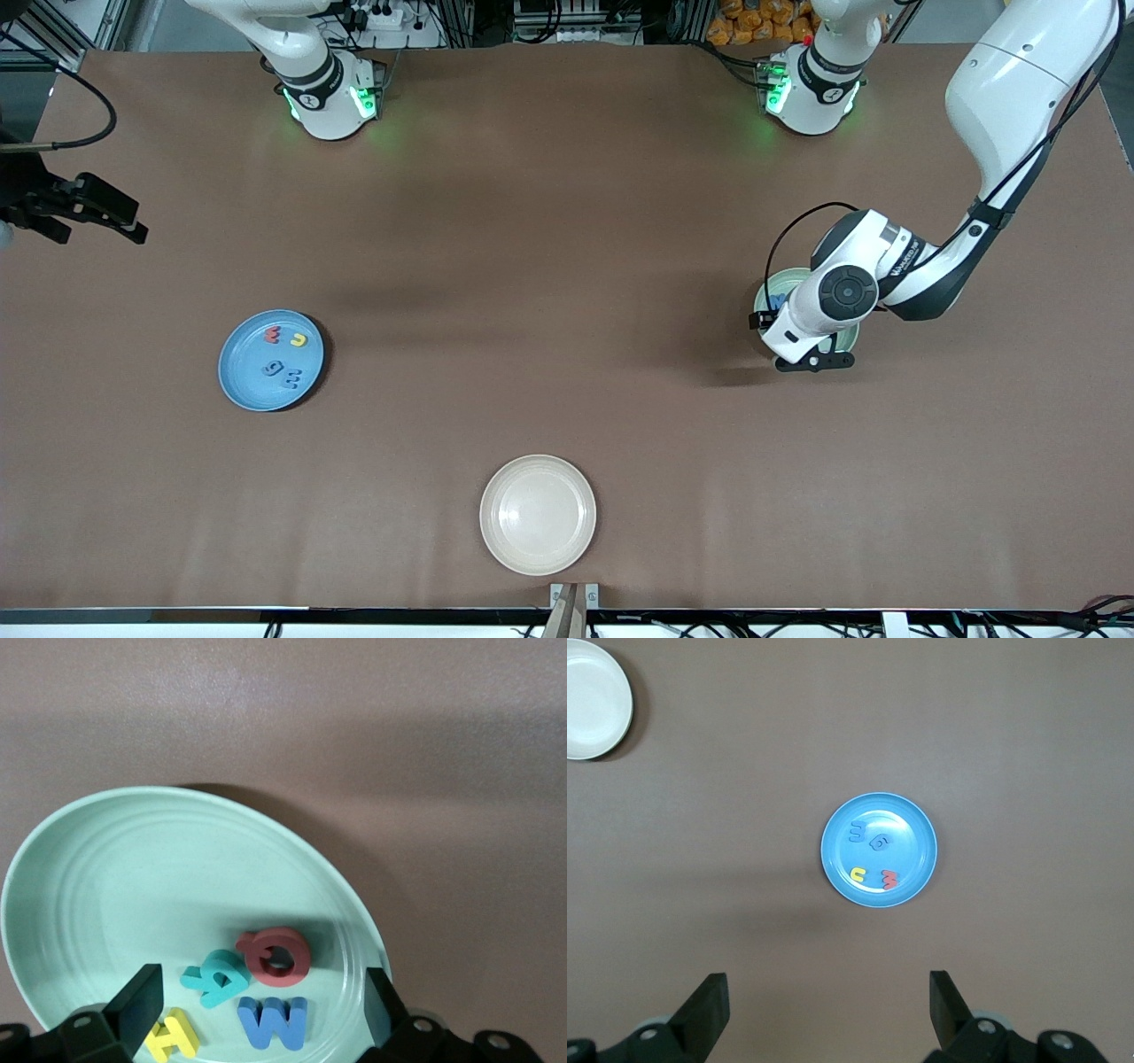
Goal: Sort upper and lower case letters into plates
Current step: 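Carry the Q to the green plate while the right gripper withdraws, then lower the Q onto the green plate and open the left gripper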
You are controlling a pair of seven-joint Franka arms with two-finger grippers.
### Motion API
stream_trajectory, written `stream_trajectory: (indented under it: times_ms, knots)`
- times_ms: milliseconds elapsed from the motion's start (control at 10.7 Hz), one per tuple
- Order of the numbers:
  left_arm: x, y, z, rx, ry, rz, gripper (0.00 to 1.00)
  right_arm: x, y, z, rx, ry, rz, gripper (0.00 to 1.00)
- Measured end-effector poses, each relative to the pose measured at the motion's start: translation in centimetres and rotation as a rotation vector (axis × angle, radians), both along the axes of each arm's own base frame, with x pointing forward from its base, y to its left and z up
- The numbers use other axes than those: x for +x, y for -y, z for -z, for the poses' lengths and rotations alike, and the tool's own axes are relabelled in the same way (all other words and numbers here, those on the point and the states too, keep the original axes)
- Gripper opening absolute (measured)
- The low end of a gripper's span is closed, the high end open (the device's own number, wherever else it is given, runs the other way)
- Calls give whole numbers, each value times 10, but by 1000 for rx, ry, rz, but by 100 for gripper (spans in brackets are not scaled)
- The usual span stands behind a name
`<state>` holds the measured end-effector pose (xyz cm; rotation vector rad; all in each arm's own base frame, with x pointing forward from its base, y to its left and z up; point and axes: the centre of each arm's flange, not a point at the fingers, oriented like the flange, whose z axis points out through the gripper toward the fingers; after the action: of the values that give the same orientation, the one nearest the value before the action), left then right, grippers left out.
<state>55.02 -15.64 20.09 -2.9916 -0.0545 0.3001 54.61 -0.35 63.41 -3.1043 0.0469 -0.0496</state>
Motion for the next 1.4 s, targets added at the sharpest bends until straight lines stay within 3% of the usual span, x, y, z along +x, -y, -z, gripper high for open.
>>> stream_trajectory:
  times_ms: [281,749,1124,1217,1405]
  knots:
    - [15,3,-31,-11,56,82,100,-1,-1,1,0,-12,-1,100]
    - [67,-3,-156,61,101,225,100,-7,-4,-8,0,-13,-8,100]
    - [93,-31,-197,-6,117,329,100,-7,-8,-8,0,-15,-15,100]
    - [96,-44,-206,-54,106,323,100,-7,-8,-8,1,-15,-16,100]
    - [102,-70,-246,-97,152,250,100,-7,-10,-8,1,-15,-20,100]
